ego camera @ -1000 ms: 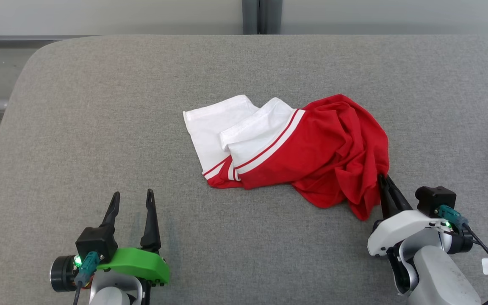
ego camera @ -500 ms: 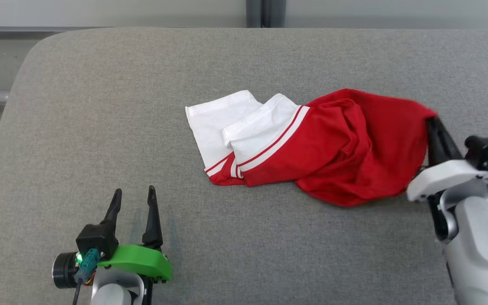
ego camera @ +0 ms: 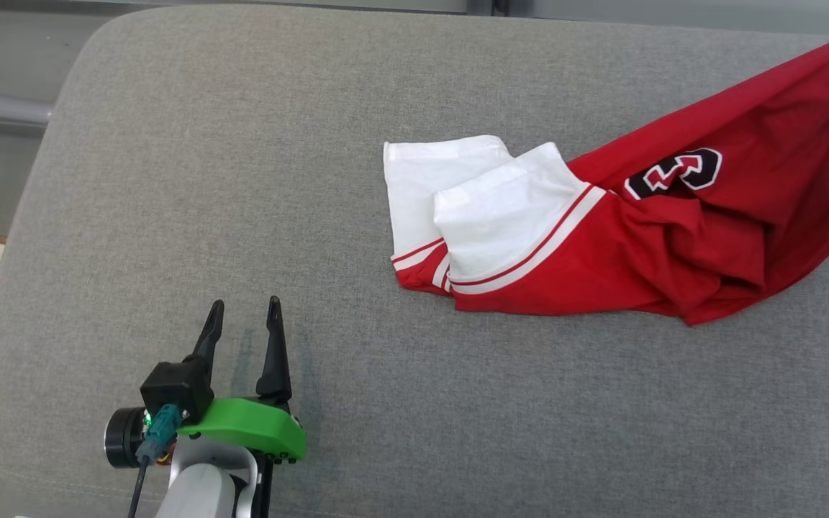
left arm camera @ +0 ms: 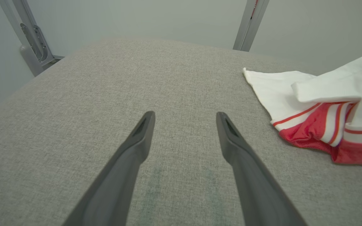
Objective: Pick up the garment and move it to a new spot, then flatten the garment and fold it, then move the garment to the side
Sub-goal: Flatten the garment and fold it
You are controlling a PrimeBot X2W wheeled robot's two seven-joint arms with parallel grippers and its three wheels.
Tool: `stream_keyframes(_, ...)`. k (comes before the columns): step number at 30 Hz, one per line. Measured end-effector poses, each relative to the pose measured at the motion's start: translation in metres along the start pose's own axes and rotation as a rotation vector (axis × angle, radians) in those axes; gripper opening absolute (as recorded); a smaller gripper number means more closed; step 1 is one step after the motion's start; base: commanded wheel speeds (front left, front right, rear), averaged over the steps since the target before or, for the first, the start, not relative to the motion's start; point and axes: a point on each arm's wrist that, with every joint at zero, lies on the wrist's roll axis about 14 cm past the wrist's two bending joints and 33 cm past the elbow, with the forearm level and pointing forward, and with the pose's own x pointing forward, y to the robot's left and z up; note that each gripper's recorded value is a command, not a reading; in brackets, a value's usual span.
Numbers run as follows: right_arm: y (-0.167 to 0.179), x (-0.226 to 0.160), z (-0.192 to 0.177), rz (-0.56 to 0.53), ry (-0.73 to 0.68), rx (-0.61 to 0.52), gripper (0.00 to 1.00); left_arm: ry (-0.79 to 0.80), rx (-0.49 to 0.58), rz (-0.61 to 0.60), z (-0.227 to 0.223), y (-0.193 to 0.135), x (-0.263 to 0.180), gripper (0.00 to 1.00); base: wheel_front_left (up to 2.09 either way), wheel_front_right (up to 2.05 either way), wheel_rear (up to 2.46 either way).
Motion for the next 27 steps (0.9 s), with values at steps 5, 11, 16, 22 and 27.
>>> stream_keyframes(5, 0.002, 0.014, -0.024, -0.006, 0.08, -0.007, 1.0, 0.007, 0.002, 0.019, -0.002, 0.006, 0.001, 1.0, 0.0, 0.0, 0.0)
stream_keyframes(11, 0.034, 0.019, -0.037, 0.026, 0.099, 0.063, 1.0, 0.014, 0.004, 0.041, -0.004, 0.012, 0.003, 1.0, 0.0, 0.0, 0.0)
stream_keyframes(16, 0.046, 0.006, -0.032, 0.036, 0.071, 0.119, 1.0, 0.011, 0.007, 0.023, -0.004, 0.006, 0.006, 1.0, 0.0, 0.0, 0.0)
stream_keyframes(22, 0.058, -0.029, -0.04, 0.043, 0.08, 0.198, 1.0, 0.003, 0.007, -0.02, -0.001, -0.008, 0.011, 1.0, 0.0, 0.0, 0.0)
stream_keyframes(27, 0.067, -0.072, -0.058, 0.05, 0.132, 0.25, 1.0, -0.01, 0.003, -0.057, 0.003, -0.02, 0.011, 1.0, 0.0, 0.0, 0.0)
